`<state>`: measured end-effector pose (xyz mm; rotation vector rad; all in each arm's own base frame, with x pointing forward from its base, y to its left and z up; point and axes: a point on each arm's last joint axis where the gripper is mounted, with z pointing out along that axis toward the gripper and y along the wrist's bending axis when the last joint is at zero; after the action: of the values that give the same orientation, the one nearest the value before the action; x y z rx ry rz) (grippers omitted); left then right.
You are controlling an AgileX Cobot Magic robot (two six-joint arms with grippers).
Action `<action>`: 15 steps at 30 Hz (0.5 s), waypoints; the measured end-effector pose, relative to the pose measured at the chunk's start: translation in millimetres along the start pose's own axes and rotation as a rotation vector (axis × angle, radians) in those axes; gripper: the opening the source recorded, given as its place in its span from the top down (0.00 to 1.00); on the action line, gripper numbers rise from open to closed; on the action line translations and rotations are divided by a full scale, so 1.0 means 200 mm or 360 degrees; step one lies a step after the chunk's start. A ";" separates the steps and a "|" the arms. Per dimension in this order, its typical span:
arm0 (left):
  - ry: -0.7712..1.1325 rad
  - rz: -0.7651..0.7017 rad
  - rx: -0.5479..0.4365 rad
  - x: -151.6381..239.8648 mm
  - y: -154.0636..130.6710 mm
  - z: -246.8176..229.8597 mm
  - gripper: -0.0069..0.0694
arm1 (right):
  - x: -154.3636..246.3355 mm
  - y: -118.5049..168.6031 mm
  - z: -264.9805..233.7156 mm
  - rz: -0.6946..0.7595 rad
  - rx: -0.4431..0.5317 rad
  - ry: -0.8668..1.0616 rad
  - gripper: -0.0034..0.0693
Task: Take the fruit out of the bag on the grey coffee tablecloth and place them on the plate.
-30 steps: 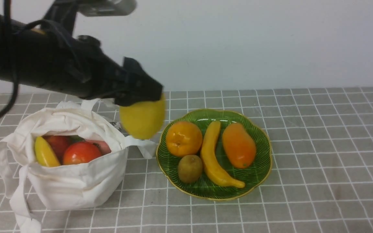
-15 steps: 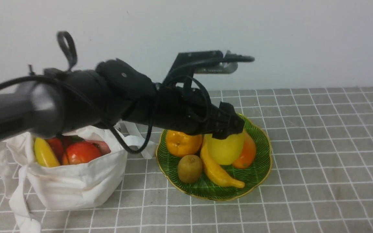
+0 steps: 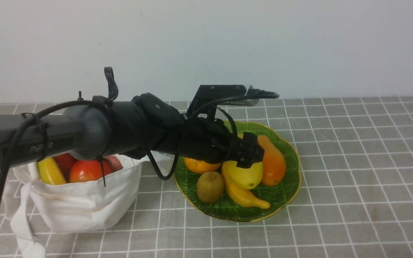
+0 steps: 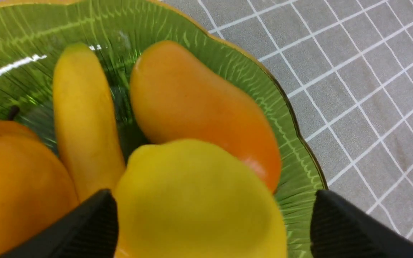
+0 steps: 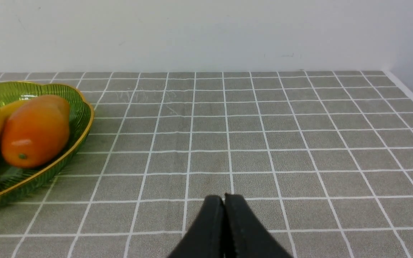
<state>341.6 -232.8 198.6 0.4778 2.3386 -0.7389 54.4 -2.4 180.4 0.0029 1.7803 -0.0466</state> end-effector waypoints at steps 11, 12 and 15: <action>-0.0395 0.0047 -0.0024 -0.27 0.01 -0.50 0.36 | 0.00 0.00 0.00 0.0000 0.0000 0.0000 0.97; -0.0432 0.0077 -0.0017 -0.29 0.00 -0.57 0.44 | 0.00 0.00 0.00 0.0000 0.0000 0.0000 0.97; -0.0563 0.0210 0.0005 -0.33 -0.06 -0.85 0.76 | 0.00 0.00 0.00 0.0000 0.0000 0.0000 0.97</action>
<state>305.6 -147.5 357.4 0.4569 1.9583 -0.7016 54.4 -2.4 180.4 0.0029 1.7803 -0.0466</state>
